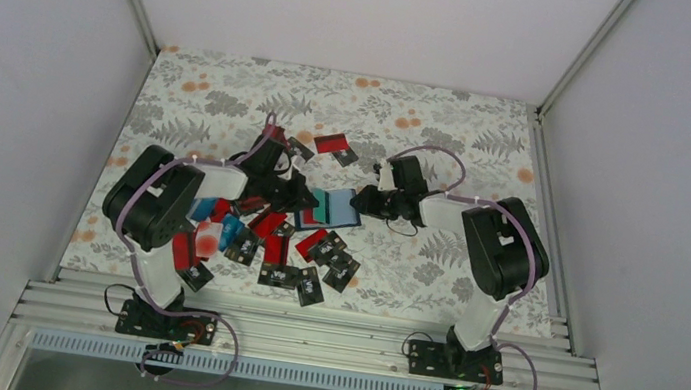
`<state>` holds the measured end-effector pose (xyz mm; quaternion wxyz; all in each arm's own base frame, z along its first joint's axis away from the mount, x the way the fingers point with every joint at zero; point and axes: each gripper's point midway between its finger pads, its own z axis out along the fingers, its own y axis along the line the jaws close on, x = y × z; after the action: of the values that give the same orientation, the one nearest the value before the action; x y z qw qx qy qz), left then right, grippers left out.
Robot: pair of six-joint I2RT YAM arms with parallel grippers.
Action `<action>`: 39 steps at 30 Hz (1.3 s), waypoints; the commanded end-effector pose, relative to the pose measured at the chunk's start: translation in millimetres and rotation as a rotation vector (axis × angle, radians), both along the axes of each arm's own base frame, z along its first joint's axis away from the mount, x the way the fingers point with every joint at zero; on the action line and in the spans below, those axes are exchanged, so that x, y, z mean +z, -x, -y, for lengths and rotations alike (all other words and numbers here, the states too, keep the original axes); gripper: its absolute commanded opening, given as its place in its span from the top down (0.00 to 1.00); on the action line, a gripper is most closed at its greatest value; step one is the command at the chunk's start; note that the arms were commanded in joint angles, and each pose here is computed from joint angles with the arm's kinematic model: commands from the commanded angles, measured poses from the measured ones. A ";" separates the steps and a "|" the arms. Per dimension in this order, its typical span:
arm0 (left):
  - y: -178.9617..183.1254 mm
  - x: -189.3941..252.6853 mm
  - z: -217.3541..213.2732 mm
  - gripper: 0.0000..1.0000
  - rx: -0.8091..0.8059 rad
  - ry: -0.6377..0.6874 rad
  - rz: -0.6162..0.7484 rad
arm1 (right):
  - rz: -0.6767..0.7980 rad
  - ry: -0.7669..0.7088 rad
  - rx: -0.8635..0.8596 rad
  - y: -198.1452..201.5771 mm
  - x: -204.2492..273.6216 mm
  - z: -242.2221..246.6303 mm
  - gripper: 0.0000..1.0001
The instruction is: Put the credit cards into the card holder
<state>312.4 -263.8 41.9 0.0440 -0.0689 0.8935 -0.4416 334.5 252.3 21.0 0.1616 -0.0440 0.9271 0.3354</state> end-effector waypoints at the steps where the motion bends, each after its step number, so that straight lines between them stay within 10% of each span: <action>1: 6.5 3.4 -6.5 0.98 0.018 -0.013 -0.021 | -0.218 0.133 -0.013 49.6 -54.3 25.6 0.79; 39: 9.1 -10.3 1.4 0.98 -0.028 0.009 -0.089 | -0.220 0.122 0.005 48.7 -55.4 22.2 0.79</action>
<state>303.3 -264.5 38.3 0.0109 -0.0748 0.8914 -0.4470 334.3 252.6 21.1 0.1611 -0.0415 0.9260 0.3389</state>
